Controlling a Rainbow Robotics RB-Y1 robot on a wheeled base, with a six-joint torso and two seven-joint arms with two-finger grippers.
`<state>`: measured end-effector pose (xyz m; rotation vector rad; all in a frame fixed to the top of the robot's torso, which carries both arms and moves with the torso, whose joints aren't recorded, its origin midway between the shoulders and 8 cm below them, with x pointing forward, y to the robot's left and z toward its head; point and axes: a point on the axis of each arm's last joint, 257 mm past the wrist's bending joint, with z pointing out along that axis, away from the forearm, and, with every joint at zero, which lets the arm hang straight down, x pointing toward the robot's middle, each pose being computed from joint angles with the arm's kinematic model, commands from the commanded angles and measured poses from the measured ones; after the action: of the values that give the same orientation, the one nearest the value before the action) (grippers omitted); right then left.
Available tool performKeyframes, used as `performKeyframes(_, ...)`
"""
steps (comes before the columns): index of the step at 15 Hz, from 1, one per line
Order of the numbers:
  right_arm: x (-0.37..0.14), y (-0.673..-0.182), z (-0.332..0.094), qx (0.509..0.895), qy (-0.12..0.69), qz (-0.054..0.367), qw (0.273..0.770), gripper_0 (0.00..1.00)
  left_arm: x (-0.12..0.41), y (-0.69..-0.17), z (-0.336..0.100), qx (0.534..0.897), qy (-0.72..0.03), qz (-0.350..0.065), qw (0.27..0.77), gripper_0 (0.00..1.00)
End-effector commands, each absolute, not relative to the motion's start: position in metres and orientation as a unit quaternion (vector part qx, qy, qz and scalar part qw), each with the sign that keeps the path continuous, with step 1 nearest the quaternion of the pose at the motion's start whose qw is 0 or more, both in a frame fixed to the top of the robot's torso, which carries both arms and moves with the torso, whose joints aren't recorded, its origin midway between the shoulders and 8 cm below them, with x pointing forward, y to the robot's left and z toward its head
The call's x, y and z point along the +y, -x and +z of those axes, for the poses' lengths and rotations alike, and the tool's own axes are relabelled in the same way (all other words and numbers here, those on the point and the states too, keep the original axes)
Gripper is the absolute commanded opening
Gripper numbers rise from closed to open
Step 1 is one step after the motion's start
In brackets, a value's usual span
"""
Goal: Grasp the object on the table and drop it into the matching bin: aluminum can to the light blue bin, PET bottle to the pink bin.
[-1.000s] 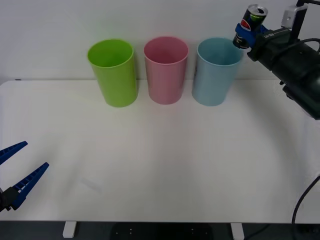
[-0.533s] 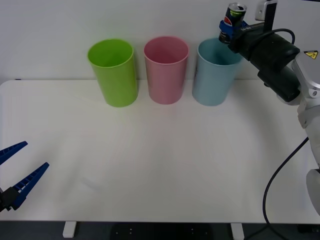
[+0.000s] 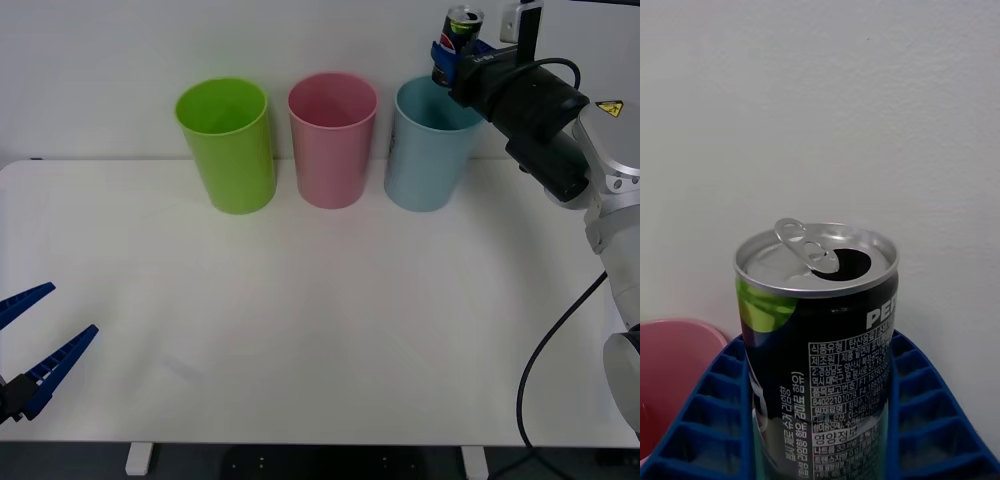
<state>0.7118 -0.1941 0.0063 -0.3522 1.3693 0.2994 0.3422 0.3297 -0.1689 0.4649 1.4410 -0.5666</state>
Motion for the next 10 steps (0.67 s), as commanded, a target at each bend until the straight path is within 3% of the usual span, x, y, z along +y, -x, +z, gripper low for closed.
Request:
performKeyframes(1, -0.1945, -0.7117, 0.0065, 0.625, 0.165, 0.132, 0.751, 1.00, 0.3297, -0.3423, -0.1689, 0.645, -0.208, -0.253, 0.691, 1.00)
performKeyframes(10, -0.2010, -0.7099, 0.0103, 0.622, 0.162, 0.138, 0.754, 1.00, 0.3297, -0.3423, -0.1689, 0.645, -0.208, -0.253, 0.691, 1.00)
